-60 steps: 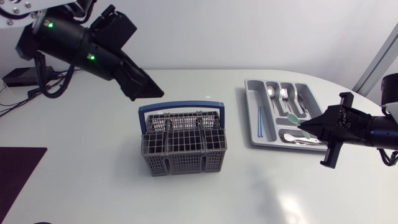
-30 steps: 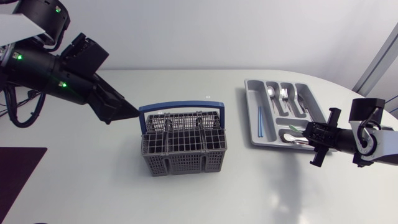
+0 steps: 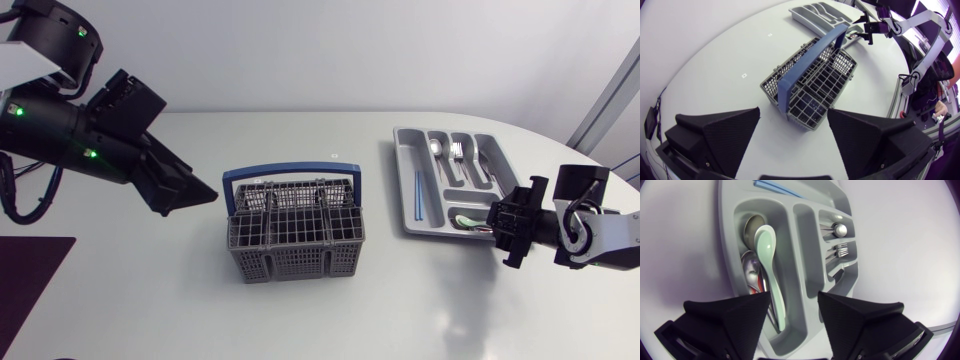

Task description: Unload the cutlery basket into the drawer organizer.

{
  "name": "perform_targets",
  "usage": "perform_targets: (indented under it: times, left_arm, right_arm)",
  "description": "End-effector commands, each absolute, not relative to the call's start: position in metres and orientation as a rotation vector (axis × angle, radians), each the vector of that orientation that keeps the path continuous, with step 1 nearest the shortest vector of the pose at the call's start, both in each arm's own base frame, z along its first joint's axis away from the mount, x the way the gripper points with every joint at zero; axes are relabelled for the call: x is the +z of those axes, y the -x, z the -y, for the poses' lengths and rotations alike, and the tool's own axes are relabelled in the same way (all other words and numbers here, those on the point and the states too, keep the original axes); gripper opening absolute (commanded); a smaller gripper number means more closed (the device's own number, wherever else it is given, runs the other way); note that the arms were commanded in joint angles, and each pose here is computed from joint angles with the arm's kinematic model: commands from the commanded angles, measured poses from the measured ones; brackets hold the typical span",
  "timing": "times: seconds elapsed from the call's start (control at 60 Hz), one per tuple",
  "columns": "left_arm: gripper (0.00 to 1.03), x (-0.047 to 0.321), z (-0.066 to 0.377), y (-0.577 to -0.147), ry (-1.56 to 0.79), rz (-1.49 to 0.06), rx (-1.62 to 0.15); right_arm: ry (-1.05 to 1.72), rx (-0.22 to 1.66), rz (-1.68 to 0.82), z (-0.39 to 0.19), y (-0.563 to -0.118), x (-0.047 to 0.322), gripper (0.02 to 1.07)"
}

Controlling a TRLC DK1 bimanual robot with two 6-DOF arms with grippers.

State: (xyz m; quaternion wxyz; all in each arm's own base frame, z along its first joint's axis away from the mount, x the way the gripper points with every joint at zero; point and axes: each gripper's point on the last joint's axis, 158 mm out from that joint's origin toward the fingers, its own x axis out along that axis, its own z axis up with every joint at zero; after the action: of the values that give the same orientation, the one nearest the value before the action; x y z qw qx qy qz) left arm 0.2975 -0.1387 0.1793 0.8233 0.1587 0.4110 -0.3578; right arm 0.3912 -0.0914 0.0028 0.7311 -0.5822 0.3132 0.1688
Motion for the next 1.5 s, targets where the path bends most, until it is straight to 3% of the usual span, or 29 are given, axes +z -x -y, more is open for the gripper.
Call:
perform_targets:
  times: [0.0, 0.183, 0.25, 0.333, 0.467, 0.517, 0.6, 0.683, 0.85, 1.167, 1.483]
  left_arm:
    - [0.99, 0.173, 0.133, -0.289, -0.361, -0.88, -0.762]
    - [0.97, 0.167, 0.141, -0.271, -0.398, -0.86, -0.808]
    - [0.93, 0.164, 0.144, -0.267, -0.401, -0.845, -0.816]
    - [0.77, 0.158, 0.149, -0.266, -0.397, -0.827, -0.826]
    - [0.38, 0.148, 0.158, -0.267, -0.383, -0.809, -0.837]
    - [0.23, 0.145, 0.165, -0.266, -0.368, -0.795, -0.853]
    - [0.1, 0.138, 0.176, -0.265, -0.356, -0.793, -0.879]
    - [0.06, 0.13, 0.184, -0.266, -0.353, -0.795, -0.895]
    - [0.06, 0.103, 0.194, -0.271, -0.353, -0.837, -0.915]
    - [0.06, 0.069, 0.192, -0.277, -0.359, -0.898, -0.906]
    - [0.06, 0.064, 0.179, -0.303, -0.374, -0.881, -0.854]
  right_arm:
    - [1.289, 0.375, -0.689, 0.088, -0.382, 0.009, 1.03]
    - [1.062, 0.495, -0.613, 0.023, -0.363, 0.063, 1.03]
    - [0.98, 0.578, -0.582, -0.011, -0.348, 0.079, 0.98]
    - [0.9, 0.675, -0.554, -0.058, -0.333, 0.089, 0.79]
    - [0.793, 0.803, -0.517, -0.123, -0.317, 0.097, 0.23]
    - [0.749, 0.839, -0.509, -0.142, -0.314, 0.101, 0.1]
    - [0.68, 0.918, -0.504, -0.174, -0.307, 0.105, 0.07]
    - [0.637, 0.953, -0.494, -0.198, -0.305, 0.109, 0.07]
    - [0.602, 0.998, -0.472, -0.231, -0.303, 0.109, 0.07]
    - [0.642, 1.023, -0.555, -0.246, -0.304, 0.063, 0.07]
    - [0.656, 1.009, -0.539, -0.254, -0.31, 0.07, 0.07]
